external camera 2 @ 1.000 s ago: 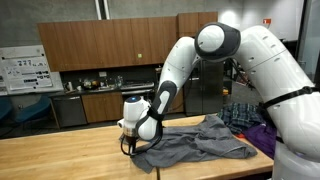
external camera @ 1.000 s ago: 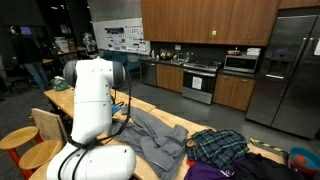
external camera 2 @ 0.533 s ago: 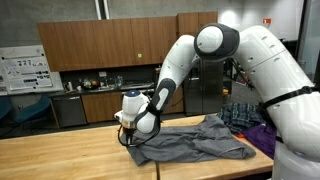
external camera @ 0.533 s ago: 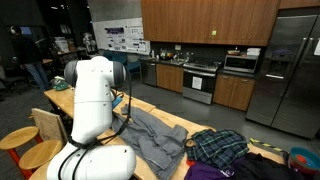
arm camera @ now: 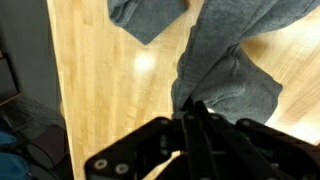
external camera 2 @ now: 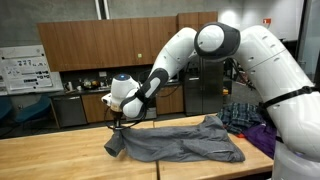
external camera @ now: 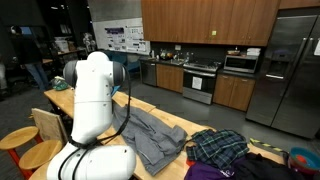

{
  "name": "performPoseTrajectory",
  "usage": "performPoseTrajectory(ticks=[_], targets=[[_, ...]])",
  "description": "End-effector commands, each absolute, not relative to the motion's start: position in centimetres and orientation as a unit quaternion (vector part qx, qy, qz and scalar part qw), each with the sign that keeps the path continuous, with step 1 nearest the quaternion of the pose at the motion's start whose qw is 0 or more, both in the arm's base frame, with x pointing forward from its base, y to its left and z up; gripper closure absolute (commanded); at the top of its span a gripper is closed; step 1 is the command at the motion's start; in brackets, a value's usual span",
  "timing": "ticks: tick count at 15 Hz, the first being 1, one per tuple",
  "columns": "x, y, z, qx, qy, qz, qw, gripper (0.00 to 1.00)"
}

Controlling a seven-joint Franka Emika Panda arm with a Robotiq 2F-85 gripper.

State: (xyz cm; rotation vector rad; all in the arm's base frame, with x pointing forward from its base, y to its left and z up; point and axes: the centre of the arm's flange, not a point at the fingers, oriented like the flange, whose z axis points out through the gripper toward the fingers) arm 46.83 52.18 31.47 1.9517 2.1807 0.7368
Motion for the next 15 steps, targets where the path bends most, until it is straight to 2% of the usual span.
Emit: performPoseTrajectory(ticks=[1,3,4,5,8,15], targets=[[48.4,52.9,33.1,0.636,0.726,0.255,0.068,0.99],[48.8,52.8,33.2,0.640,0.722,0.255,0.068,0.99],[49.1,52.7,33.0,0.643,0.721,0.251,0.066,0.71],[49.3,52.6,32.8,0.645,0.721,0.245,0.064,0.71],[49.5,52.5,31.9,0.648,0.723,0.230,0.069,0.55],[49.3,52.2,30.3,0.651,0.725,0.214,0.071,0.06]])
